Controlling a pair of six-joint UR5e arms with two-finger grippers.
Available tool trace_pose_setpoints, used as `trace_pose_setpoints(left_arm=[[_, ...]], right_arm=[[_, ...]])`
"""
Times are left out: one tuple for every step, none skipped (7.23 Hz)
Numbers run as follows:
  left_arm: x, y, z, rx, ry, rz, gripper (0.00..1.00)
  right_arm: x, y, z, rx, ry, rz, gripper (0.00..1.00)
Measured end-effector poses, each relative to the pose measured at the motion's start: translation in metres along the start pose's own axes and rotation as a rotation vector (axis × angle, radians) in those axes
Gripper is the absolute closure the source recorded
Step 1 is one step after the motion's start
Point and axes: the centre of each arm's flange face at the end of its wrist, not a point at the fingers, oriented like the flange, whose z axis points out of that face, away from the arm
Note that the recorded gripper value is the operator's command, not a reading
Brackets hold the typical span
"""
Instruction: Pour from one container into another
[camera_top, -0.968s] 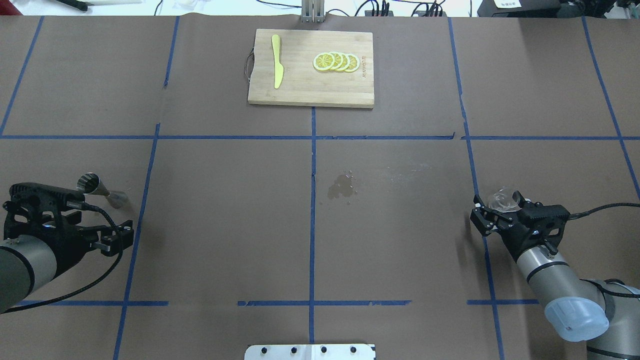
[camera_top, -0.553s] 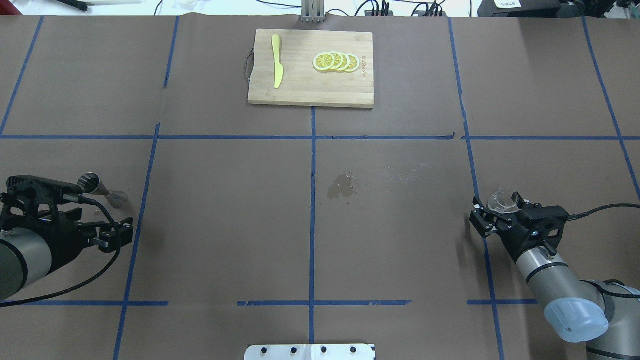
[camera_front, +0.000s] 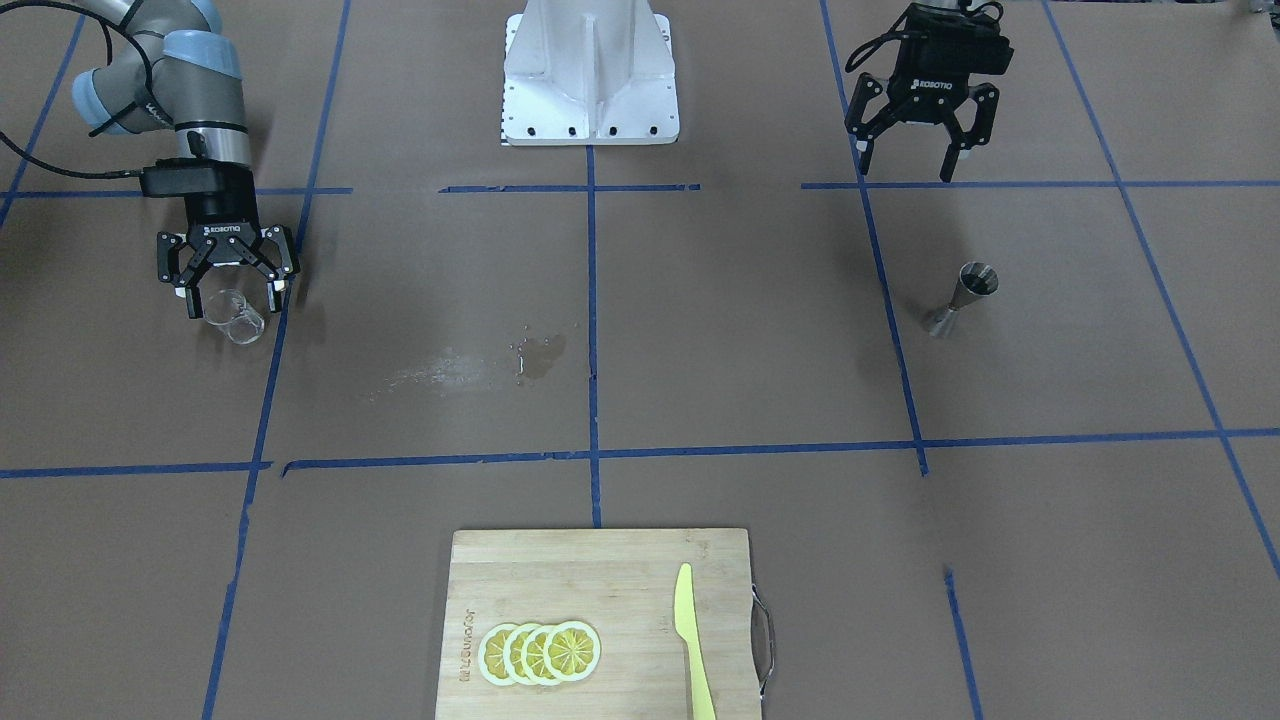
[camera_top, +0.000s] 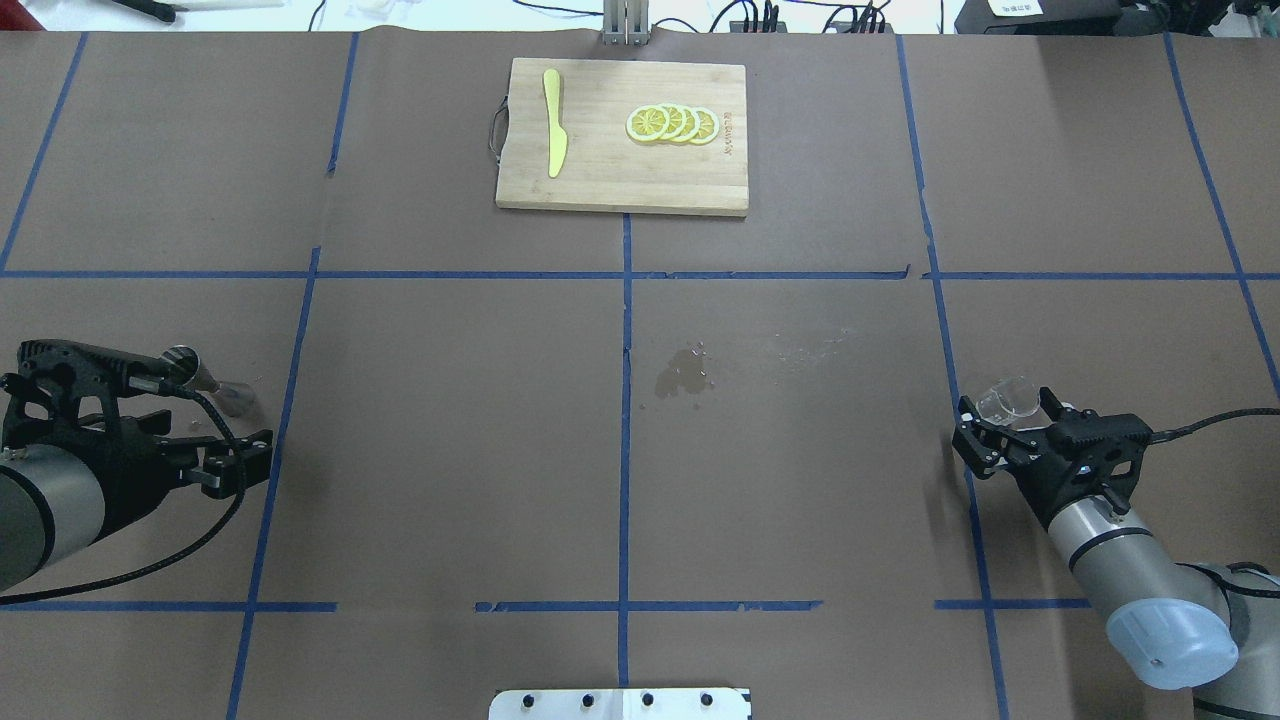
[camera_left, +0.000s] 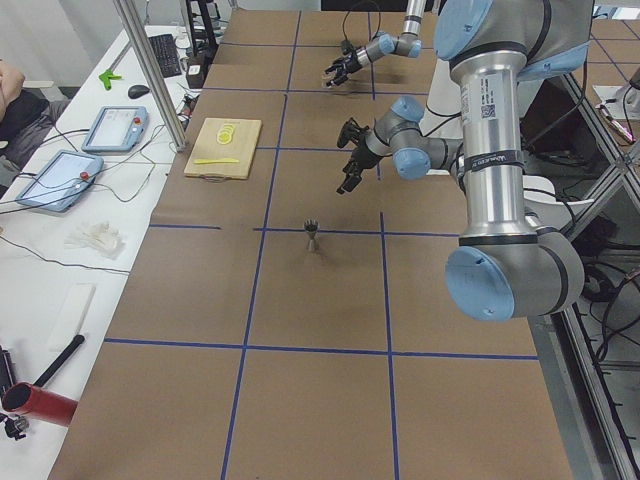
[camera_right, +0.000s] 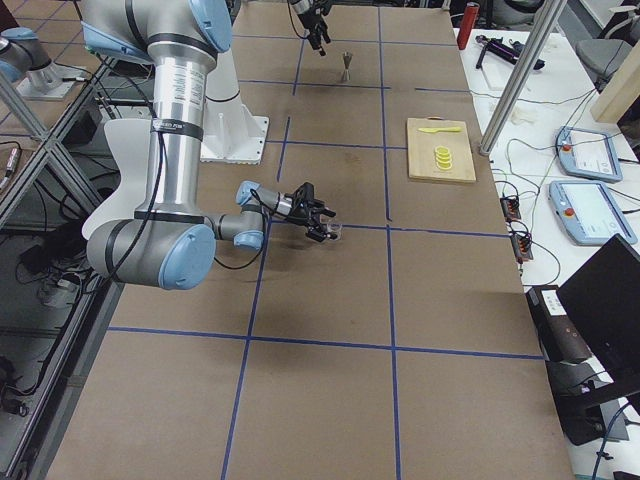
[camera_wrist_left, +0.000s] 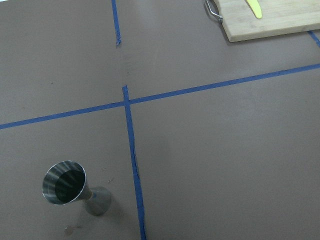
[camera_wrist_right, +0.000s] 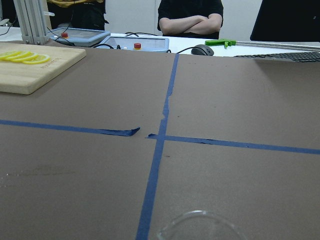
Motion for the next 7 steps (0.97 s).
trace_pose_setpoints(left_arm=[[-0.001,-0.003,-0.002,-0.007,0.006,0.014,0.0],[-0.007,-0.011,-0.006,-0.027,0.019,0.044,0.0],[-0.017,-0.023,-0.012,-0.057,0.038,0.086,0.0],[-0.03,-0.035,-0.016,-0.088,0.054,0.132,0.0],[-0.042,-0.042,-0.018,-0.122,0.066,0.181,0.0],[-0.051,-0.047,-0.018,-0.153,0.072,0.219,0.0],[-0.055,-0.049,-0.015,-0.173,0.075,0.24,0.0]], right_arm=[[0.009,-0.001,-0.007,-0.031,-0.007,-0.006,0.0],[0.015,0.001,-0.014,-0.058,-0.015,-0.014,0.0],[0.016,0.005,-0.018,-0.08,-0.025,-0.021,0.0],[0.016,0.009,-0.022,-0.105,-0.037,-0.026,0.0],[0.016,0.012,-0.026,-0.131,-0.049,-0.032,0.0],[0.017,0.011,-0.036,-0.161,-0.066,-0.036,0.0],[0.021,0.003,-0.051,-0.204,-0.09,-0.034,0.0]])
